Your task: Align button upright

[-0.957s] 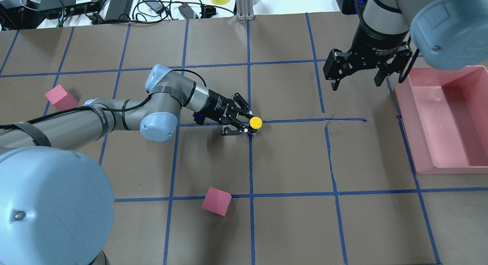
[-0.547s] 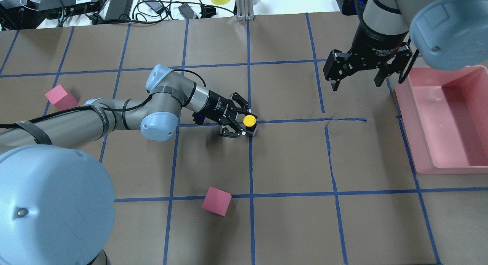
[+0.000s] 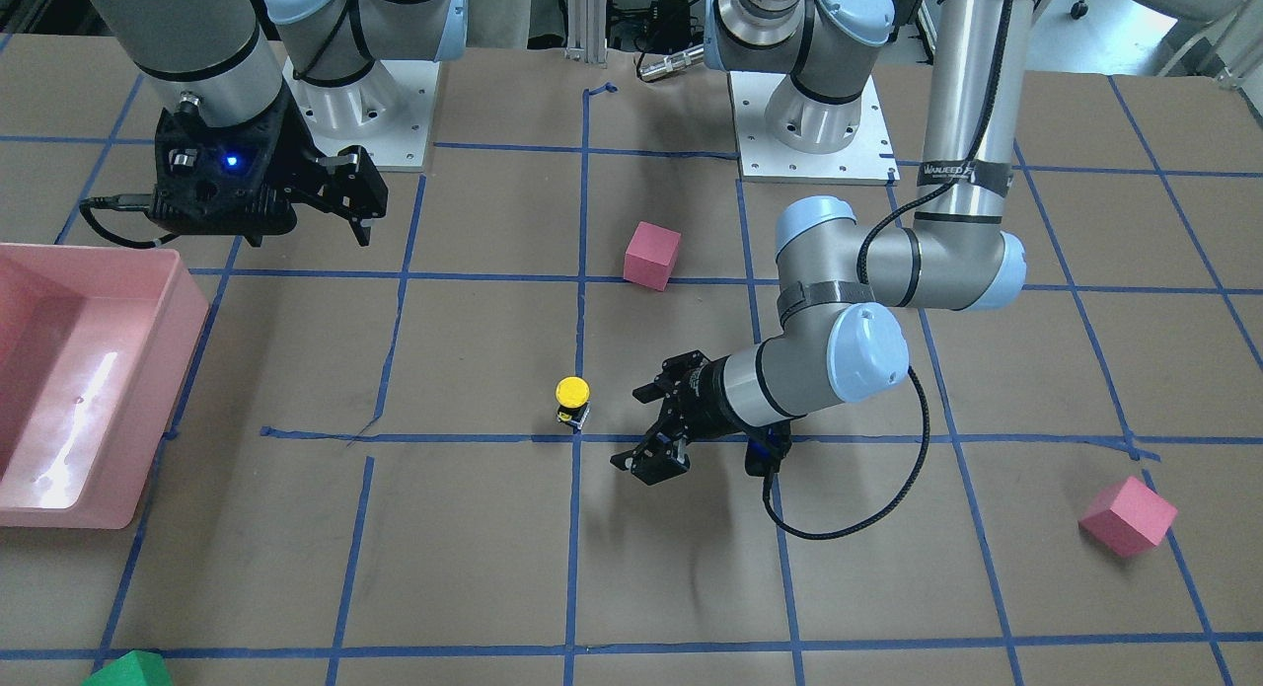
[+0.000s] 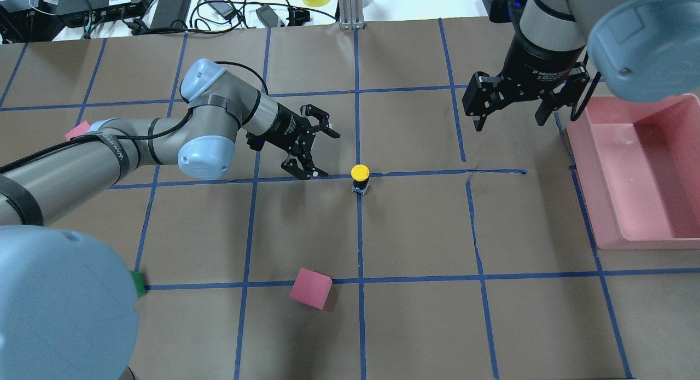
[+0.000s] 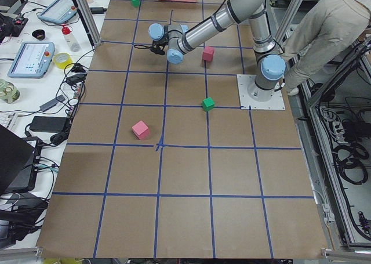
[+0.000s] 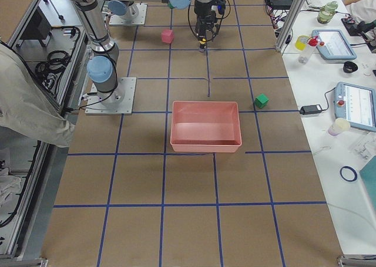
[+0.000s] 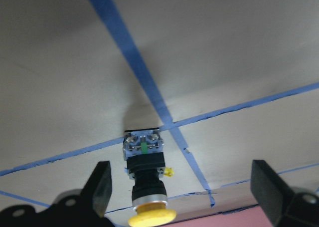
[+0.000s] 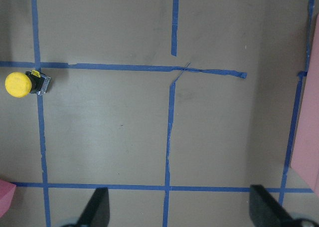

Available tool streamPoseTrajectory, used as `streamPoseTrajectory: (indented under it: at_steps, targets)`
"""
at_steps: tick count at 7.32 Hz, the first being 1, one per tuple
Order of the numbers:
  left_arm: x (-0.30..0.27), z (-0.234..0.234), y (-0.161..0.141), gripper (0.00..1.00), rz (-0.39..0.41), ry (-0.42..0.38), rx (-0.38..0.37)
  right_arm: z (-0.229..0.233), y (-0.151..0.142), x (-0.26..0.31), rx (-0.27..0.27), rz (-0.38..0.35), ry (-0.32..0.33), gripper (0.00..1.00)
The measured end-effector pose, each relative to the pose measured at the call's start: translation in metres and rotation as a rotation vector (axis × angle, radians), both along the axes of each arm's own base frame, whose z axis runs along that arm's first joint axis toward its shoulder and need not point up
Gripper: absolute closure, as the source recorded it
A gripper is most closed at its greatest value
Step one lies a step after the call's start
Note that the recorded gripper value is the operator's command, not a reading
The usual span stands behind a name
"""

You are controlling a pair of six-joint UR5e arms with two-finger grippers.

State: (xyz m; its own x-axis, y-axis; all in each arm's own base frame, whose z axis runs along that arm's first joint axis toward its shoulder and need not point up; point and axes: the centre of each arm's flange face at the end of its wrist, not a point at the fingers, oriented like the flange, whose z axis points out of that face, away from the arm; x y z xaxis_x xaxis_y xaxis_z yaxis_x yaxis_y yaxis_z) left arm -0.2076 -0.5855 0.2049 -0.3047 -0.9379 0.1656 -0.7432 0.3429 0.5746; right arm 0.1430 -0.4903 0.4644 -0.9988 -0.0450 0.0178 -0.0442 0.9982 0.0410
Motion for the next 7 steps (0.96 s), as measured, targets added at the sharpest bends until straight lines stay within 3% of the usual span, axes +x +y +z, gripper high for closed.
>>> streamPoseTrajectory:
  at_steps: [1, 2, 3, 4, 6, 7]
  targets:
    - [0.012, 0.027, -0.005, 0.00, -0.071, -0.082, -0.069, 0.000, 0.000, 0.000, -0.002, 0.000, -0.002, 0.00]
    - [0.026, 0.054, -0.007, 0.00, -0.216, -0.182, -0.141, 0.001, -0.001, 0.000, -0.007, 0.001, -0.003, 0.00]
    - [0.043, 0.087, -0.008, 0.00, -0.428, -0.311, -0.224, 0.002, -0.001, 0.000, -0.011, 0.000, -0.003, 0.00]
    - [0.053, 0.125, -0.008, 0.00, -0.605, -0.388, -0.312, 0.002, -0.001, 0.000, -0.014, 0.000, -0.002, 0.00]
    - [0.061, 0.208, 0.005, 0.00, -0.832, -0.461, -0.487, 0.006, -0.004, 0.000, -0.047, 0.000, -0.004, 0.00]
    - [0.067, 0.240, 0.019, 0.00, -0.926, -0.503, -0.538, 0.008, -0.005, 0.001, -0.059, 0.000, -0.005, 0.00]
